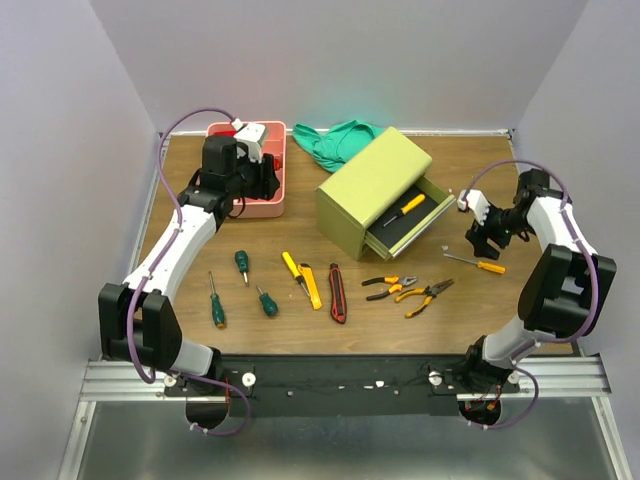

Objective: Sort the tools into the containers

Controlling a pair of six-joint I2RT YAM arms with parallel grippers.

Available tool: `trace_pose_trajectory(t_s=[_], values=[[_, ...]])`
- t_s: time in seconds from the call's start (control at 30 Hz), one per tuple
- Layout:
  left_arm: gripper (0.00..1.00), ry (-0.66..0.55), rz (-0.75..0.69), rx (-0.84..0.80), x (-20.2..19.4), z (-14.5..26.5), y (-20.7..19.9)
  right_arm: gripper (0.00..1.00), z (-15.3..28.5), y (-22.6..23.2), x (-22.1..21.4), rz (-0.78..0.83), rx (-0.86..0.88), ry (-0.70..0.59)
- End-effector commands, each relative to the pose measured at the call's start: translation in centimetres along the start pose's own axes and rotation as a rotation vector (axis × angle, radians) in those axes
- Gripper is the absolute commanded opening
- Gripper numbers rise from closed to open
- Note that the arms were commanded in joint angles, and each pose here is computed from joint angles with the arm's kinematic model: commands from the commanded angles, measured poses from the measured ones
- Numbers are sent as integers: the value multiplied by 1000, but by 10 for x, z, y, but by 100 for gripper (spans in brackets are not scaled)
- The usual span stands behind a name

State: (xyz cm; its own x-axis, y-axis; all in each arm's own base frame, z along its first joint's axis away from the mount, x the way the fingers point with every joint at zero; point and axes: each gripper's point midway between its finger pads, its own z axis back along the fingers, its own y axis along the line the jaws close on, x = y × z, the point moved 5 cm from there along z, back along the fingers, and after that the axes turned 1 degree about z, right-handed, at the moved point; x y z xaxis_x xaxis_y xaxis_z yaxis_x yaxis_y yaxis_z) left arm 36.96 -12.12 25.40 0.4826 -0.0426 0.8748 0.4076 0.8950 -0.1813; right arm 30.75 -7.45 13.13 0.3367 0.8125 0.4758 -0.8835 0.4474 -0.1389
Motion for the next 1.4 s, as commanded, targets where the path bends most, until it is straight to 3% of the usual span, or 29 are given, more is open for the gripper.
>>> trace_pose_trajectory(t_s=[0.0,0.17,0.47,0.57,0.6,0.7,0.83,0.93,0.97,1.03,1.07,1.2,1.37], values=[[59,-7,-11,-7,-2,2,1,78,-8,-12,-33,209,14,156],[59,-2,-18,-3,3,-6,4,78,-21,-3,-58,292,58,249],[59,15,-28,16,3,-14,9,72,-39,0,-74,262,91,283],[59,22,-27,15,1,-16,9,51,-38,-1,-75,216,122,284],[59,24,-26,13,1,-17,9,37,-37,-1,-74,197,131,284],[58,12,-29,8,7,-19,9,12,-20,0,-62,124,159,260],[58,-7,-34,-2,15,-21,8,1,28,0,-10,26,107,77],[58,-16,-28,-18,20,-21,5,1,64,-3,43,-197,48,-141],[58,-21,-25,-18,22,-22,5,1,70,-5,55,-363,39,-187],[58,-20,-11,-28,23,-23,3,1,81,-15,78,-500,23,-304],[58,-28,-6,-33,25,-23,2,1,82,-20,88,-650,27,-358],[57,-32,31,-52,28,-25,-2,1,88,-27,129,-994,185,-609],[57,-36,25,-81,29,-23,-14,1,74,-12,137,-1325,289,-672]])
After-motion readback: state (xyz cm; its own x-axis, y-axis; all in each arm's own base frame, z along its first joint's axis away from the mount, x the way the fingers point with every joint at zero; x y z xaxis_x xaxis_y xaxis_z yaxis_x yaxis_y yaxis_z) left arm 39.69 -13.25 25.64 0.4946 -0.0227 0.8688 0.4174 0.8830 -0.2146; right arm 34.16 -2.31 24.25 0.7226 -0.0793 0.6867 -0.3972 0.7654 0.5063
